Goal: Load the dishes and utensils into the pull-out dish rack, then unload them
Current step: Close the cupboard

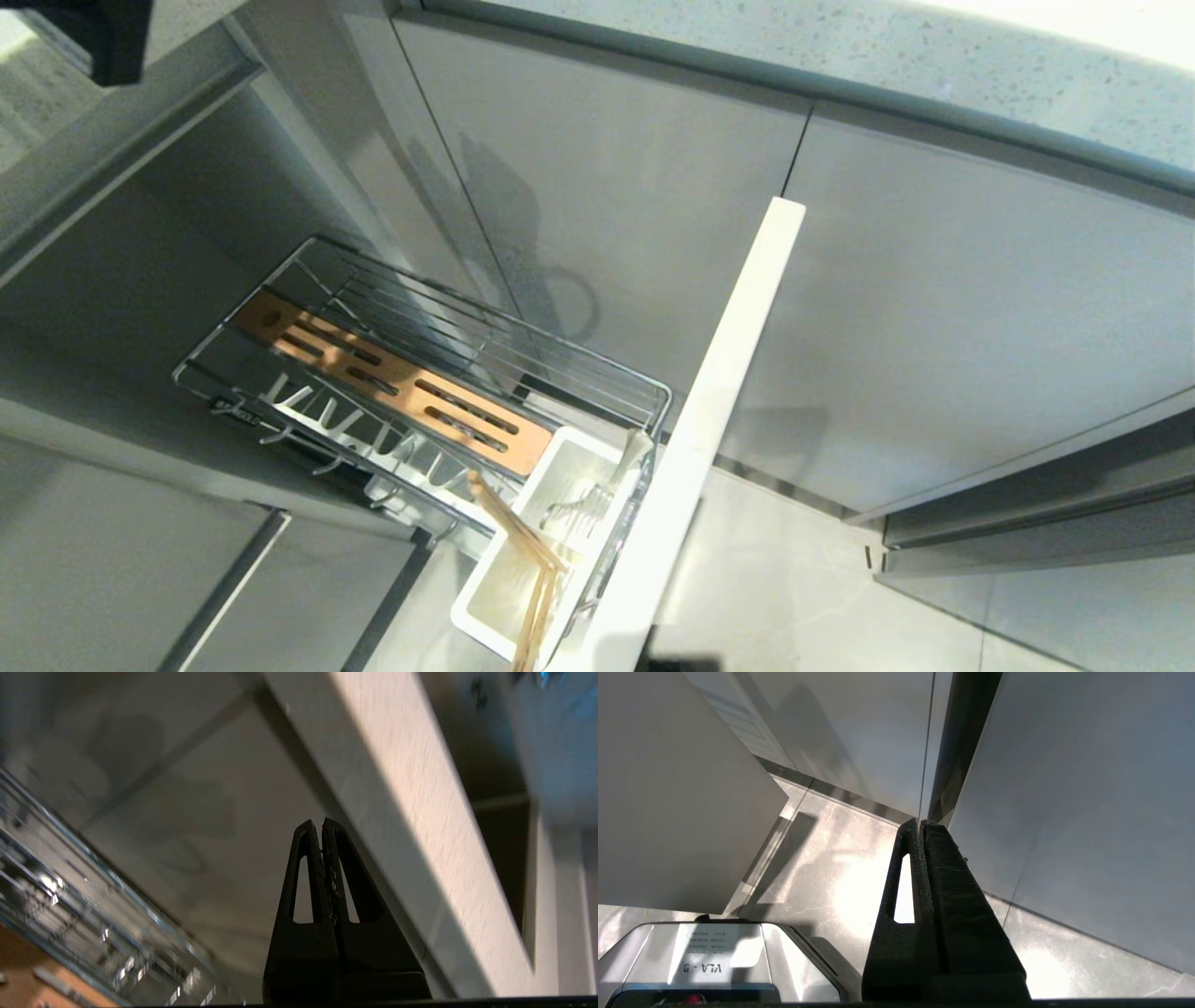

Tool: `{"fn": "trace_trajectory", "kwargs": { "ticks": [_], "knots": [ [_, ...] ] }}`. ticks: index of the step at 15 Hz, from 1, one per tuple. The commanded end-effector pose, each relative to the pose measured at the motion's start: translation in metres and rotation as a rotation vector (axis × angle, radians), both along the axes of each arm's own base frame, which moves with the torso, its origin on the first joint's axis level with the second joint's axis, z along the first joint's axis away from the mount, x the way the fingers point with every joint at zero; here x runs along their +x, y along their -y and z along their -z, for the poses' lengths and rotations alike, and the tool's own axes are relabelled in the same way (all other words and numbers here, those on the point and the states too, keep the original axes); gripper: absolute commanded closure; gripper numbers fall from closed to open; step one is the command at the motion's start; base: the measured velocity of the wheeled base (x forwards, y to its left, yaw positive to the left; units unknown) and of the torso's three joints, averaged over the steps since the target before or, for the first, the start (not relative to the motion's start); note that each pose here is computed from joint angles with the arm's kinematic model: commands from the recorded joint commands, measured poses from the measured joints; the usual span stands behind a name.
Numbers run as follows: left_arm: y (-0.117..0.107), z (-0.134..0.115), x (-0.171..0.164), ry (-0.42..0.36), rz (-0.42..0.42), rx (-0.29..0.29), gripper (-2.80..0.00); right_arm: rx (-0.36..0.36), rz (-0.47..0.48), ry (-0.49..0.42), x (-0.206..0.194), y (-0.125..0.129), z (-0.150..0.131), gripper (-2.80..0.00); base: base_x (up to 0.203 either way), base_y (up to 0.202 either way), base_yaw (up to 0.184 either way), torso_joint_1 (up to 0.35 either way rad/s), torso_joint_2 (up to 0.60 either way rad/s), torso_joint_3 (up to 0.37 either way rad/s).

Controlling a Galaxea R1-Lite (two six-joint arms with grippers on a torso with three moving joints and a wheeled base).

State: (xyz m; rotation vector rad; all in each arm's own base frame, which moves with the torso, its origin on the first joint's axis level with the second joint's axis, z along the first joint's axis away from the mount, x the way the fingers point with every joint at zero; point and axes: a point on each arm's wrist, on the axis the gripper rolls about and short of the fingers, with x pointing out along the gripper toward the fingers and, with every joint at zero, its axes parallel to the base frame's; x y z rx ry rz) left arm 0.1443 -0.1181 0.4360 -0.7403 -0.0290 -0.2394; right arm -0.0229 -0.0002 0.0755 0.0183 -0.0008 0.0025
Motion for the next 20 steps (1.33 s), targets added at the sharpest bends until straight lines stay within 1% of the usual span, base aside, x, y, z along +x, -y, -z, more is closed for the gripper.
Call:
{"fn": "trace_trajectory", "kwargs": {
  "ticks": [1, 3, 5, 7, 9, 10, 13, 17, 20],
  "knots": [
    [0.029, 0.017, 0.008, -0.09, 0.074, 0.056, 0.0, 0.0, -0.001, -0.002, 0.0, 0.0, 0.0, 0.0, 0.0, 0.0, 0.0, 0.0, 0.0, 0.0],
    [0.043, 0.024, 0.005, -0.154, 0.131, 0.066, 0.0, 0.0, -0.001, -0.002, 0.0, 0.0, 0.0, 0.0, 0.0, 0.0, 0.0, 0.0, 0.0, 0.0],
    [0.059, 0.031, -0.005, -0.235, 0.207, 0.101, 0.0, 0.0, 0.0, -0.002, 0.0, 0.0, 0.0, 0.0, 0.0, 0.0, 0.0, 0.0, 0.0, 0.0],
    [0.072, 0.036, -0.019, -0.293, 0.292, 0.136, 0.0, 0.0, -0.001, -0.002, 0.0, 0.0, 0.0, 0.0, 0.0, 0.0, 0.0, 0.0, 0.0, 0.0],
    [0.081, 0.039, -0.032, -0.348, 0.369, 0.155, 0.0, 0.0, 0.0, -0.002, 0.0, 0.0, 0.0, 0.0, 0.0, 0.0, 0.0, 0.0, 0.0, 0.0],
    [0.083, 0.039, -0.036, -0.366, 0.4, 0.155, 0.0, 0.0, -0.001, -0.002, 0.0, 0.0, 0.0, 0.0, 0.0, 0.0, 0.0, 0.0, 0.0, 0.0],
    [0.092, 0.038, -0.051, -0.376, 0.512, 0.139, 0.0, 0.0, -0.001, -0.002, 0.0, 0.0, 0.0, 0.0, 0.0, 0.0, 0.0, 0.0, 0.0, 0.0],
    [0.091, 0.032, -0.063, -0.41, 0.671, 0.091, 0.0, 0.0, -0.001, -0.002, 0.0, 0.0, 0.0, 0.0, 0.0, 0.0, 0.0, 0.0, 0.0, 0.0],
    [0.09, 0.035, -0.067, -0.454, 0.753, 0.104, 0.0, 0.0, -0.001, -0.002, 0.0, 0.0, 0.0, 0.0, 0.0, 0.0, 0.0, 0.0, 0.0, 0.0]
  ]
}}
